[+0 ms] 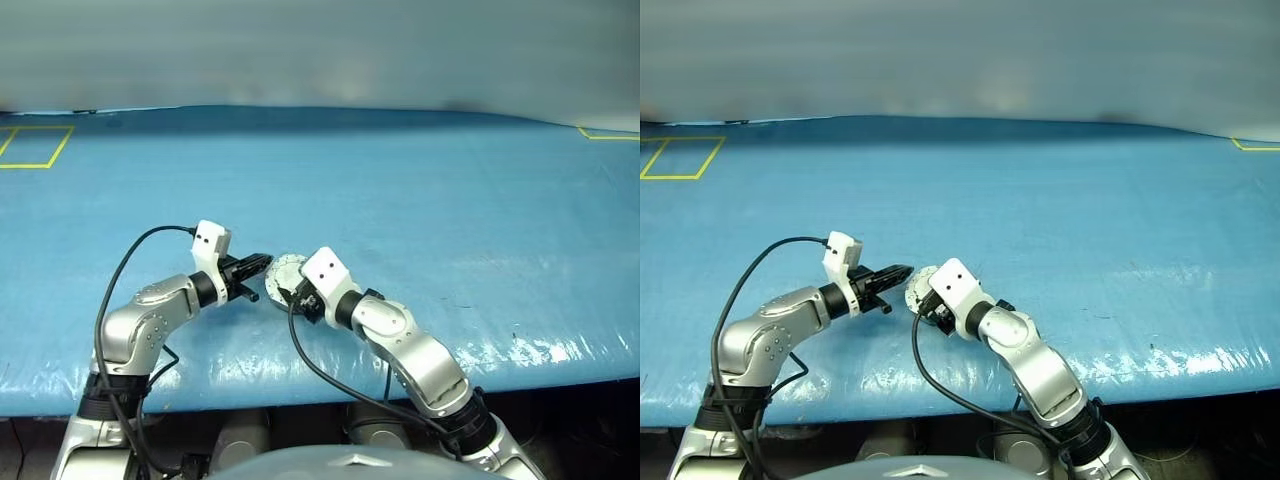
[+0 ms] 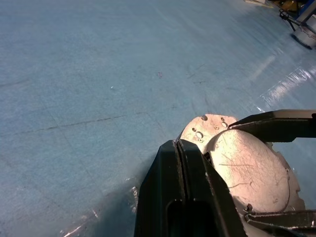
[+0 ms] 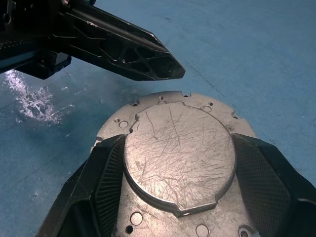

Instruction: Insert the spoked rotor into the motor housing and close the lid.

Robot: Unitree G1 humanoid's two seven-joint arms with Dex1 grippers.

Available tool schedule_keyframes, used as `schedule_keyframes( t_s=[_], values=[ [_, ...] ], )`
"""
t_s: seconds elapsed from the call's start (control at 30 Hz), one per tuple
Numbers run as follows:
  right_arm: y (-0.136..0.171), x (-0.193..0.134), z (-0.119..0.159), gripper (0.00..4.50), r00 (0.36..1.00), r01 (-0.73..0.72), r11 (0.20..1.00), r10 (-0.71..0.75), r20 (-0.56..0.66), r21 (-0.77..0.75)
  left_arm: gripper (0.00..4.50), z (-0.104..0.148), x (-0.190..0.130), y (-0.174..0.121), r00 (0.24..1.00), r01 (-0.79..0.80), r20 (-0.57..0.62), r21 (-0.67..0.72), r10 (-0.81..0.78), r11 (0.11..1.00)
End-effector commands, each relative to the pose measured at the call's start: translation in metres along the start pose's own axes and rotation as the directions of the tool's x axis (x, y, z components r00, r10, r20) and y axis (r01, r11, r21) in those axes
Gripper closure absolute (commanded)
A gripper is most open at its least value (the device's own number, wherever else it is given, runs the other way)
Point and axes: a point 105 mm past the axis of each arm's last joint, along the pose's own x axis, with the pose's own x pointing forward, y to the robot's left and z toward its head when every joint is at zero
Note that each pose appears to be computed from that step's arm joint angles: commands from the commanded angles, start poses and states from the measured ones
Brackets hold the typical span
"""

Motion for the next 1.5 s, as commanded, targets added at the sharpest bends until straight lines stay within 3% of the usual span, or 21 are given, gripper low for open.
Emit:
schedule_keyframes(
  t_s=[0.03, 0.33, 0.8, 0.93, 0.97, 1.23, 1.37, 1.5],
  values=[
    [0.003, 0.003, -0.011, 1.47, 0.999, -0.007, 1.0, 0.007, -0.044, 0.01, 4.5, 0.008, -0.001, -0.005, 0.999, 0.029, 0.021, 0.021, -0.029, 0.999],
    [0.004, 0.004, -0.012, 1.47, 0.999, -0.015, 1.0, 0.015, -0.048, 0.006, 4.5, -0.014, 0.002, -0.013, 0.993, 0.076, -0.097, 0.065, -0.07, 0.995],
    [-0.001, -0.007, -0.034, 1.47, 0.995, -0.003, 1.0, 0.005, -0.103, 0.022, 4.5, -0.017, 0.008, -0.021, 0.989, 0.114, -0.098, 0.072, -0.107, 0.991],
    [-0.001, -0.018, -0.038, 0.07, 0.996, -0.004, 0.999, 0.009, -0.092, 0.054, 4.5, -0.017, 0.008, -0.019, 0.99, 0.111, -0.099, 0.079, -0.103, 0.991],
    [-0.001, -0.02, -0.036, 0.02, 0.997, -0.004, 0.998, 0.009, -0.075, 0.066, 4.5, -0.017, 0.008, -0.019, 0.99, 0.11, -0.099, 0.081, -0.102, 0.991],
    [-0.006, -0.054, 0.004, 0.02, 0.99, -0.051, 0.967, 0.016, 0.141, 0.249, 4.5, -0.014, 0.006, -0.016, 0.991, 0.104, -0.094, 0.09, -0.096, 0.99],
    [-0.013, -0.065, -0.002, 0.02, 0.991, -0.038, 0.926, -0.015, 0.136, 0.376, 4.5, -0.014, 0.005, -0.016, 0.991, 0.107, -0.095, 0.091, -0.098, 0.99],
    [-0.018, -0.064, -0.023, 0.02, 0.995, 0.01, 0.83, -0.062, 0.074, 0.558, 4.5, -0.015, 0.005, -0.018, 0.989, 0.118, -0.1, 0.094, -0.108, 0.989]
  ],
)
